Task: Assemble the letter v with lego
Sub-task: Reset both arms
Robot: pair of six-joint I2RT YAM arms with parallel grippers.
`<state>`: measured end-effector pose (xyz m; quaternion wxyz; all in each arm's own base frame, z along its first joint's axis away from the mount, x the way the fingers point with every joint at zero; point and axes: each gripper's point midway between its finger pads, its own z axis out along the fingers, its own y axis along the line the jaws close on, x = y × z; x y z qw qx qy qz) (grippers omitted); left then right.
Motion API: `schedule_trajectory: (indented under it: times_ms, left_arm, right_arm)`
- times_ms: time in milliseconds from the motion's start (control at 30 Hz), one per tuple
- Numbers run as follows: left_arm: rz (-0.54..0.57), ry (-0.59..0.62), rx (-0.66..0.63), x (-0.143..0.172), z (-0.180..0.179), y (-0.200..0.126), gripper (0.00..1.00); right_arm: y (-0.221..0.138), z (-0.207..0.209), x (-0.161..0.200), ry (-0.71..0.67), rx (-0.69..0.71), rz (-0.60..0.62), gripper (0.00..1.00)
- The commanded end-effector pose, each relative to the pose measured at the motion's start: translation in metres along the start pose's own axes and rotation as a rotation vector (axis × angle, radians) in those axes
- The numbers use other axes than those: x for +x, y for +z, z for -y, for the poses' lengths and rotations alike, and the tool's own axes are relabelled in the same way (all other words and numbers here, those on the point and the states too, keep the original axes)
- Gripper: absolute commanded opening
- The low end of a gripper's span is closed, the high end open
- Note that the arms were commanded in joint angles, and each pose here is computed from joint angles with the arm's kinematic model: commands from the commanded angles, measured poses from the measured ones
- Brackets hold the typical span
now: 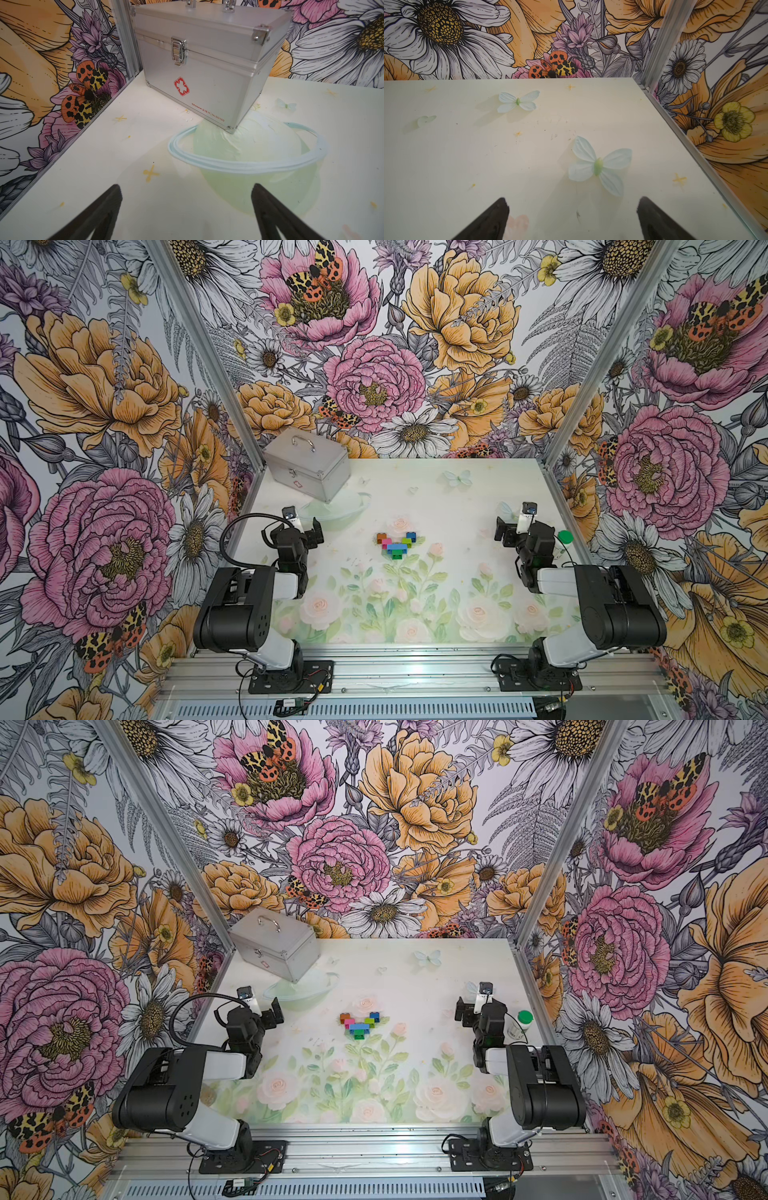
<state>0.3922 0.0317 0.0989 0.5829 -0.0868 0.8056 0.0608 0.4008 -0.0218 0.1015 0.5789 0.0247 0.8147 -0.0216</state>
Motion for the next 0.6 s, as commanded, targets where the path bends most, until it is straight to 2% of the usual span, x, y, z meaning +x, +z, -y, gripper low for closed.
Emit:
schedule_trajectory:
  times_ms: [0, 567]
  left_arm:
    - [0.058, -0.012, -0.017, -0.0181, -0.0002, -0.0002, 0.99]
    - [0.057, -0.009, -0.015, -0.0183, 0.0009, -0.0001, 0.99]
  right_arm:
    - [0.0002, -0.0001, -0.009, 0.013, 0.008, 0.029, 1.0]
    - [0.0005, -0.0009, -0.0085, 0.009, 0.006, 0.025, 1.0]
